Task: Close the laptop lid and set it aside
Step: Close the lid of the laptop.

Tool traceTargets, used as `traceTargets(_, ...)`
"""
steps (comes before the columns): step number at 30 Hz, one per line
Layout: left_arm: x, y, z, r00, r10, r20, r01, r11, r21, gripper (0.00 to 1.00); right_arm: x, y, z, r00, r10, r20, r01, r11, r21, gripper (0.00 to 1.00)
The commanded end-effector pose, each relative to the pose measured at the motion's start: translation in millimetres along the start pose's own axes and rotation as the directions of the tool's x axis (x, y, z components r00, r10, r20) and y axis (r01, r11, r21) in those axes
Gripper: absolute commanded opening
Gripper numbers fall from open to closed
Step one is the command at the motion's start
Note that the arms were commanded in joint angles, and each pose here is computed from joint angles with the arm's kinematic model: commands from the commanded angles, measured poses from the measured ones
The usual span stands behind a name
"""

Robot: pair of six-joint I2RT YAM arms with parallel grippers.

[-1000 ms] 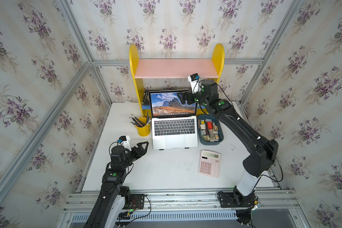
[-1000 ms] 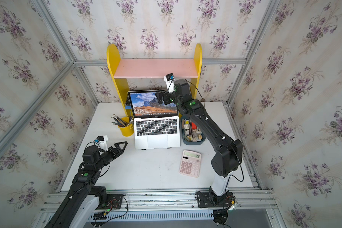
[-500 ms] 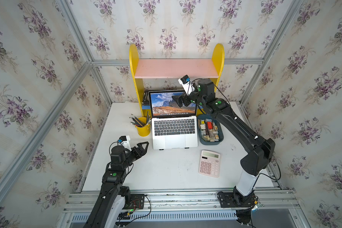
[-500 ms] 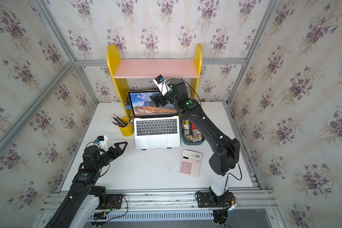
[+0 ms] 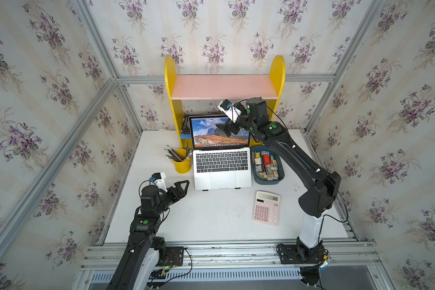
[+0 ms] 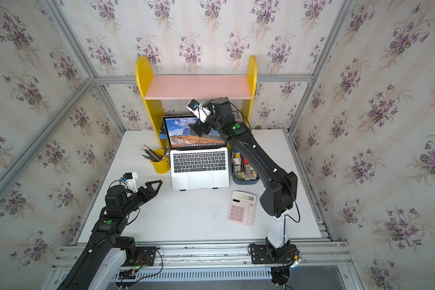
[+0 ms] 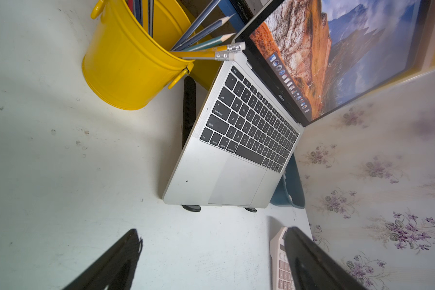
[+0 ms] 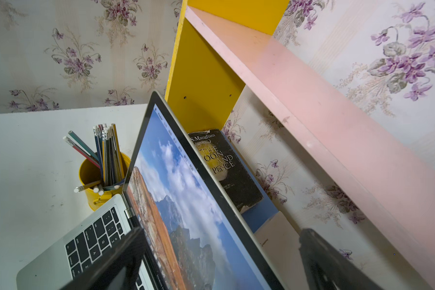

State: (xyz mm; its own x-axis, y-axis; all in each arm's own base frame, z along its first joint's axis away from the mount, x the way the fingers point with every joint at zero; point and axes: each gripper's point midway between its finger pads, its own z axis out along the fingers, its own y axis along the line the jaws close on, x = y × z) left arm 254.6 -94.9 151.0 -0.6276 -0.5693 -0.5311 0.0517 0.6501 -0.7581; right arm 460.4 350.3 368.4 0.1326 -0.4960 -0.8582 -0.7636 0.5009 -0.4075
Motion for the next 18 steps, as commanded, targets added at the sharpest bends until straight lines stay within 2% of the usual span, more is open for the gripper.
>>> traceTargets(1, -2.5, -2.9, -0.4, 1.000, 0.015, 0.006, -0.015, 1.000, 0.009, 0.93, 1.9, -3.6, 2.5, 0.997, -0.081, -0.010, 0.081, 0.997, 0.015, 1.00)
traceTargets(18, -1.2, -0.5, 2.0, 1.000, 0.008, -0.001, -0.008, 1.000, 0.005, 0.92, 7.0, -2.8, 9.0, 0.967, -0.253, 0.021, 0.253, 0.967, -0.010, 1.00)
